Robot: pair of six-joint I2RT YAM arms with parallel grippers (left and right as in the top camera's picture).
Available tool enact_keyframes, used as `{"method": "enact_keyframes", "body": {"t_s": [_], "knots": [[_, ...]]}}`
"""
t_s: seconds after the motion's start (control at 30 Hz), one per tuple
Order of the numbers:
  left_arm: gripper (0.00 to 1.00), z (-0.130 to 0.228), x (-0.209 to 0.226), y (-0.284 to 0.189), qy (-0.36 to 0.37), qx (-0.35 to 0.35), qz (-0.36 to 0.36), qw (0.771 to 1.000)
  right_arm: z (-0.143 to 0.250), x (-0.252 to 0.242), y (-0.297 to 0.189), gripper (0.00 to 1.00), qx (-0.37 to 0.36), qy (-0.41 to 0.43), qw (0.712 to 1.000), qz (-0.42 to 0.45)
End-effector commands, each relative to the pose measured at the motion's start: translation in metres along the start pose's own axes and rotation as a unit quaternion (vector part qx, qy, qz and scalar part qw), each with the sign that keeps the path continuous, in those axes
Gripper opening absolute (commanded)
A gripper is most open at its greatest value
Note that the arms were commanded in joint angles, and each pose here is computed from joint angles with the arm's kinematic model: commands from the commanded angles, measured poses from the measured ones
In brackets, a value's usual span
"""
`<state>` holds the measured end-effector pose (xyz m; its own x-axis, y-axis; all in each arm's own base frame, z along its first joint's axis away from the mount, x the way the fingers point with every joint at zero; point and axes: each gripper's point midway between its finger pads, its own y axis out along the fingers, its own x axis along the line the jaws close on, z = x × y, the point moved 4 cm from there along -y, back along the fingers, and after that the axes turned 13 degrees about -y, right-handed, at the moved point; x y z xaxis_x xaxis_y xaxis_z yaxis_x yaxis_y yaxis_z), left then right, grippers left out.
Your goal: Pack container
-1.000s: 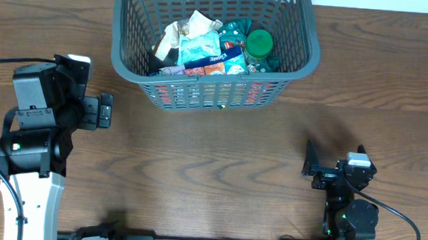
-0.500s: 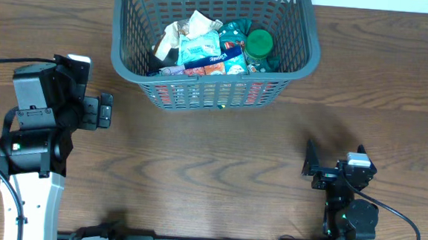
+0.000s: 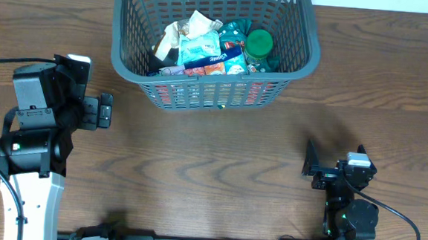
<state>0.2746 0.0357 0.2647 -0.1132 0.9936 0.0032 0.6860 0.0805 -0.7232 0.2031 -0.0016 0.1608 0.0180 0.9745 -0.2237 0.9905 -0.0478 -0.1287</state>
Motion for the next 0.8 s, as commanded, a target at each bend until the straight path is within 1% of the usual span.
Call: {"method": "enact_keyframes", "body": {"t_s": [0.0, 0.1, 0.27, 0.4, 0.5, 0.6, 0.77], "knots": [[0.99, 0.006, 0.000, 0.002, 0.003, 0.012, -0.001, 1.000, 0.002, 0.003, 0.000, 0.99, -0.002, -0.006, 1.000, -0.006], [0.99, 0.010, -0.010, -0.001, 0.009, 0.013, 0.027, 1.000, 0.002, 0.003, 0.000, 0.99, -0.002, -0.006, 1.000, -0.006], [0.99, 0.022, -0.033, -0.010, 0.031, -0.024, 0.078, 0.996, 0.002, 0.003, 0.000, 0.99, -0.002, -0.006, 1.000, -0.006], [0.99, 0.051, -0.052, -0.014, 0.051, -0.060, 0.126, 0.989, 0.002, 0.003, 0.000, 0.99, -0.002, -0.006, 1.000, -0.006], [0.99, 0.075, -0.058, -0.011, 0.061, -0.083, 0.145, 0.984, 0.002, 0.003, 0.000, 0.99, -0.002, -0.006, 1.000, -0.006], [0.99, 0.091, -0.062, -0.007, 0.061, -0.130, 0.156, 0.977, 0.002, 0.003, 0.000, 0.99, -0.002, -0.006, 1.000, -0.006], [0.99, 0.097, -0.066, -0.003, 0.065, -0.225, 0.168, 0.958, 0.002, 0.003, 0.000, 0.99, -0.002, -0.006, 1.000, -0.006]]}}
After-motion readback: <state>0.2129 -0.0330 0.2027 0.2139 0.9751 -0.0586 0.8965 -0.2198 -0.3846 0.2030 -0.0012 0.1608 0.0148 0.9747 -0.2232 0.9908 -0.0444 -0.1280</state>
